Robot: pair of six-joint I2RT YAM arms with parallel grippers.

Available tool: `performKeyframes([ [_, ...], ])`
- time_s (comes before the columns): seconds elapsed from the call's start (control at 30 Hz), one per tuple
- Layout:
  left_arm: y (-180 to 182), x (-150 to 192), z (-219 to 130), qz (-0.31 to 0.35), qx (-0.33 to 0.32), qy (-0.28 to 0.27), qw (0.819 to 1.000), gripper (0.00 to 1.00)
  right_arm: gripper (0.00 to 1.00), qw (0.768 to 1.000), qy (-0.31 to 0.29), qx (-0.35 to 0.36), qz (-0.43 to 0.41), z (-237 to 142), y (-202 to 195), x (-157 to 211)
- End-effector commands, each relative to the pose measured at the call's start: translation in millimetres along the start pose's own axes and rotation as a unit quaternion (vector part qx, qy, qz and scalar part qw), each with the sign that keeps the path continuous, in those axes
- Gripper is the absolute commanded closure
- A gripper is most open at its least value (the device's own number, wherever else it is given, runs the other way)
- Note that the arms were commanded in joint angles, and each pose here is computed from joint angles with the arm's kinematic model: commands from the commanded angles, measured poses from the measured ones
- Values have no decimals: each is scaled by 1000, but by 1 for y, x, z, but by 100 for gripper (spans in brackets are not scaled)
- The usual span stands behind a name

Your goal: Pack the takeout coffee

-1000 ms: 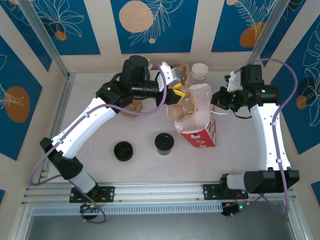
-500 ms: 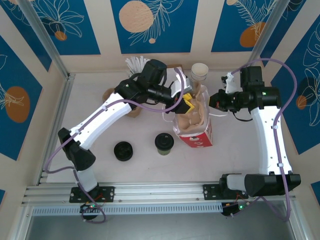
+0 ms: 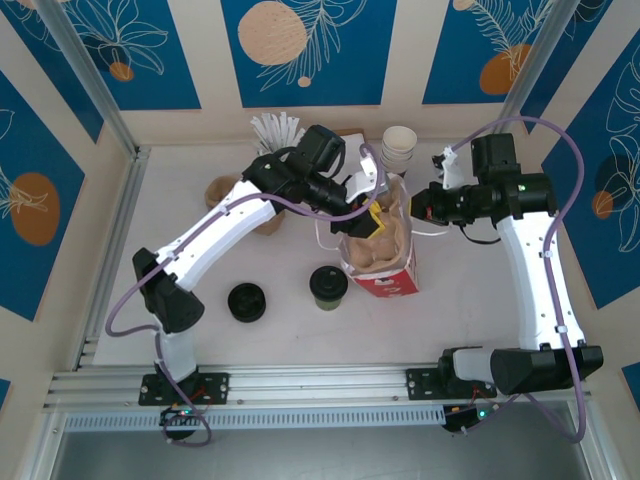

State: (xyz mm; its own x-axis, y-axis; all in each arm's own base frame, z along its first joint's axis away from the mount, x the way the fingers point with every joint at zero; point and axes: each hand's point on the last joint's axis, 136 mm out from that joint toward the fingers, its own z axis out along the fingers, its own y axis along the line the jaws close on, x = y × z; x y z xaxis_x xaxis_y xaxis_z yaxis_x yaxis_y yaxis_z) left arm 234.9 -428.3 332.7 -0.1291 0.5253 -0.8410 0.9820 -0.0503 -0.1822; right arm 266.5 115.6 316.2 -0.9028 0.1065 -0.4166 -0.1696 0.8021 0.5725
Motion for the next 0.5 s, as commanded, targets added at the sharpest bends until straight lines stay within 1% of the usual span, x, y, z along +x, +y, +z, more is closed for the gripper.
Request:
performKeyframes([
  [0.0, 1, 4, 4, 7, -2, 16, 1000, 67, 100, 999, 12, -31, -10, 0, 11, 9],
  [0.23, 14, 19, 14, 10, -16, 42, 999, 67, 100, 999, 21, -49, -10, 2, 16, 16],
  [0.37, 15, 31, 25, 5, 4, 56, 998, 67, 100, 998, 28, -52, -5, 4, 16, 18],
  [0.47, 20, 39, 31, 0, -1, 65, 998, 67, 100, 998, 36, -56, 0, 8, 15, 21],
])
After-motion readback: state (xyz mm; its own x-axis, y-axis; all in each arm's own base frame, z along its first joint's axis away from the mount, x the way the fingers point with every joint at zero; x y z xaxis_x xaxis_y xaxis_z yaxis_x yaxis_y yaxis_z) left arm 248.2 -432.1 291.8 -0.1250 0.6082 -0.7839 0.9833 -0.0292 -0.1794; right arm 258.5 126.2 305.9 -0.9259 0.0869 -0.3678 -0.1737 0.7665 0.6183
